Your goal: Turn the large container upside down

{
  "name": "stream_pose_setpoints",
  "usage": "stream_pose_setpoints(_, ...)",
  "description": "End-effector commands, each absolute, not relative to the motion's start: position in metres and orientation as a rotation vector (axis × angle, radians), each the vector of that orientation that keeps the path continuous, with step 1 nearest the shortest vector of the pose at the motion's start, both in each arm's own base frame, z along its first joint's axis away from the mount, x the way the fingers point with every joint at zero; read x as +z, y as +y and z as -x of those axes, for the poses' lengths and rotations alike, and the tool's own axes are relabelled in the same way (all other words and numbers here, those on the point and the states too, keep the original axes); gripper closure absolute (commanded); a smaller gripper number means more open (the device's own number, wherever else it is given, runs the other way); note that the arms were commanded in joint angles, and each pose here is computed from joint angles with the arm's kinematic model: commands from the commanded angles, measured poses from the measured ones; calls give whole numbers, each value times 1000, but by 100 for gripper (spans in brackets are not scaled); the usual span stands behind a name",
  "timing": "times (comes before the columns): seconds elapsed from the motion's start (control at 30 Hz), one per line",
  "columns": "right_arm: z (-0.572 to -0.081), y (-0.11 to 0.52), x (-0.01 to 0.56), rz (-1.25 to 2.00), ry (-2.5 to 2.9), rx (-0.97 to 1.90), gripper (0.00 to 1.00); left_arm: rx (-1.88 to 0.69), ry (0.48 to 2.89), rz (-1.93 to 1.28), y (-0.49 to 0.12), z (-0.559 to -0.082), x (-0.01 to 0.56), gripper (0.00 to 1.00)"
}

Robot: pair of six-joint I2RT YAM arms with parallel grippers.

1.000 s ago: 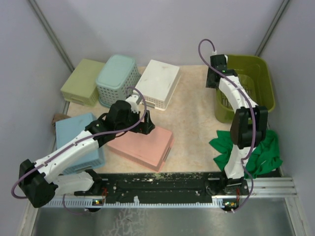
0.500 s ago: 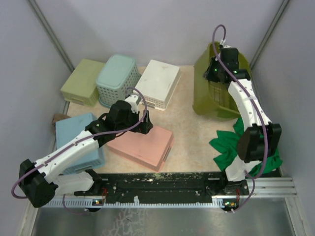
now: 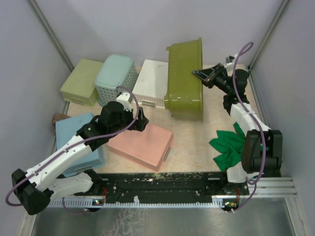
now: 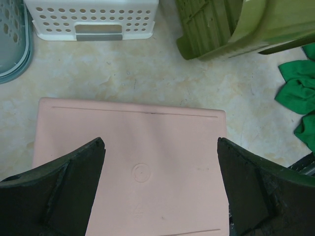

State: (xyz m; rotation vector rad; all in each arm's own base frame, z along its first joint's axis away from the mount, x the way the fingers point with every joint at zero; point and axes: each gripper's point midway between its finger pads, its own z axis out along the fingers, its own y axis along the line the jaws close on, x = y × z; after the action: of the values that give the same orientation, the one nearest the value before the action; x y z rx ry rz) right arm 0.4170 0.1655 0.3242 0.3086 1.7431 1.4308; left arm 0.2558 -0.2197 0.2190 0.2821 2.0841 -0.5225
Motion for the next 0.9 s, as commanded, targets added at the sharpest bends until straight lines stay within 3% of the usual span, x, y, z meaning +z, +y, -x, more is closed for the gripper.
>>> stream_pose_setpoints(0.0,-387,135,393,-157,1315,1782,100,-537,2040,-249,-217,-256,235,0)
stream_pose_setpoints(0.13,-389,119,354,-261,1263,2026,100,-547,2039,-254,-218,-254,236,0)
stream_pose_setpoints(0.47,-399,69,282,-497,1359,1909,100,-542,2044,-252,-218,-255,234,0)
stream_pose_setpoints(0.57,-398,48,256,-573,1400,1866,86,-544,2048,-256,-219,-255,233,0)
stream_pose_setpoints(0.73,-394,12,229,-661,1424,1784,50,-557,2053,-267,-224,-257,232,0)
stream_pose_setpoints(0.87,-394,3,224,-667,1464,1709,28,-571,2059,-269,-228,-257,232,0)
